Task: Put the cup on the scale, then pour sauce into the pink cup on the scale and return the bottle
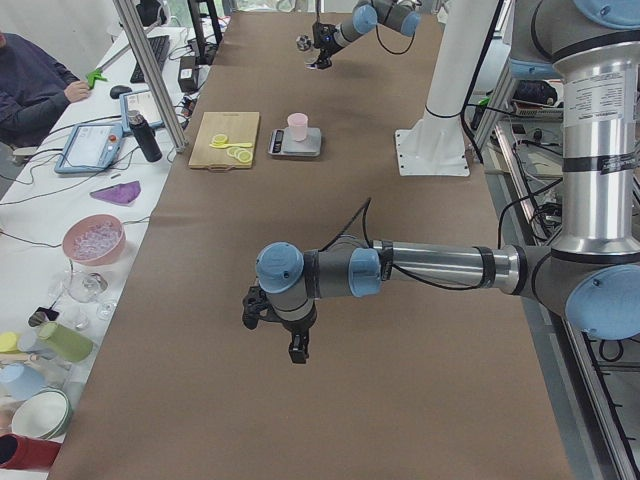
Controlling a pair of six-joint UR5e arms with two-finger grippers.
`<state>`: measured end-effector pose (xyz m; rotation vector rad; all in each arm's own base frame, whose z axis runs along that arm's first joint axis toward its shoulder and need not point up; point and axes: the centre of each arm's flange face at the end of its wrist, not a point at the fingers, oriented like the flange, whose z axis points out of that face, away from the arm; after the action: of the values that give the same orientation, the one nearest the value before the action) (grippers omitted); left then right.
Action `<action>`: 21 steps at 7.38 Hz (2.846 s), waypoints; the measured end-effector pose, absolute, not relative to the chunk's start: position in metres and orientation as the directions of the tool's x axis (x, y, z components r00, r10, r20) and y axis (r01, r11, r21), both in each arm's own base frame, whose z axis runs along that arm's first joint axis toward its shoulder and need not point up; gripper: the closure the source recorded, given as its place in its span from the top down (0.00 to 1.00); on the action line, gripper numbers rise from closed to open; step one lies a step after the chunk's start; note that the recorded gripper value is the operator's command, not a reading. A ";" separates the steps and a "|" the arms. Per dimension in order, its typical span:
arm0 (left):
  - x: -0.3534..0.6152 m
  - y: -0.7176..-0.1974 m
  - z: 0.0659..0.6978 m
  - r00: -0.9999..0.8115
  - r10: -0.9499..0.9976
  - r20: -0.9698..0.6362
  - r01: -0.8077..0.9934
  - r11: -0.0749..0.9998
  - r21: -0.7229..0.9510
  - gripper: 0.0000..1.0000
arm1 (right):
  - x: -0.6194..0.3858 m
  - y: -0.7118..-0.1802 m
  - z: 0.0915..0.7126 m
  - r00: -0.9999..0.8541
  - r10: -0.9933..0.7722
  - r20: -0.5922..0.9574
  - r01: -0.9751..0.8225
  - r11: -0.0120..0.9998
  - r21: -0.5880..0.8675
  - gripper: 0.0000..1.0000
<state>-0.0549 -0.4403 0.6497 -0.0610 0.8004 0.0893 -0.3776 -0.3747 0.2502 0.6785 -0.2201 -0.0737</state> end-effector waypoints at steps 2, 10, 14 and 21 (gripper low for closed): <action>-0.055 -0.439 0.648 0.692 0.059 -0.719 -0.103 0.994 -0.018 0.98 | -0.353 -0.390 0.271 0.922 -0.157 0.355 -0.089 0.804 0.587 0.00; -0.058 -0.429 0.632 0.700 0.070 -0.711 -0.094 0.996 0.006 0.98 | -0.264 -0.407 0.353 0.800 -0.145 0.582 -0.288 0.758 0.585 0.00; -0.058 -0.432 0.627 0.702 0.077 -0.708 -0.093 0.996 0.015 0.98 | -0.278 -0.400 0.374 0.763 -0.186 0.619 -0.201 0.842 0.501 1.00; -0.058 -0.437 0.615 0.700 0.098 -0.707 -0.095 0.995 0.044 0.98 | -0.276 -0.378 0.448 0.744 -0.189 0.641 0.038 0.970 0.242 1.00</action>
<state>-0.0576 -0.4368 0.6146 0.0040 0.7875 0.1073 -0.2759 -0.3784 0.4476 0.2197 -0.7229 -0.1256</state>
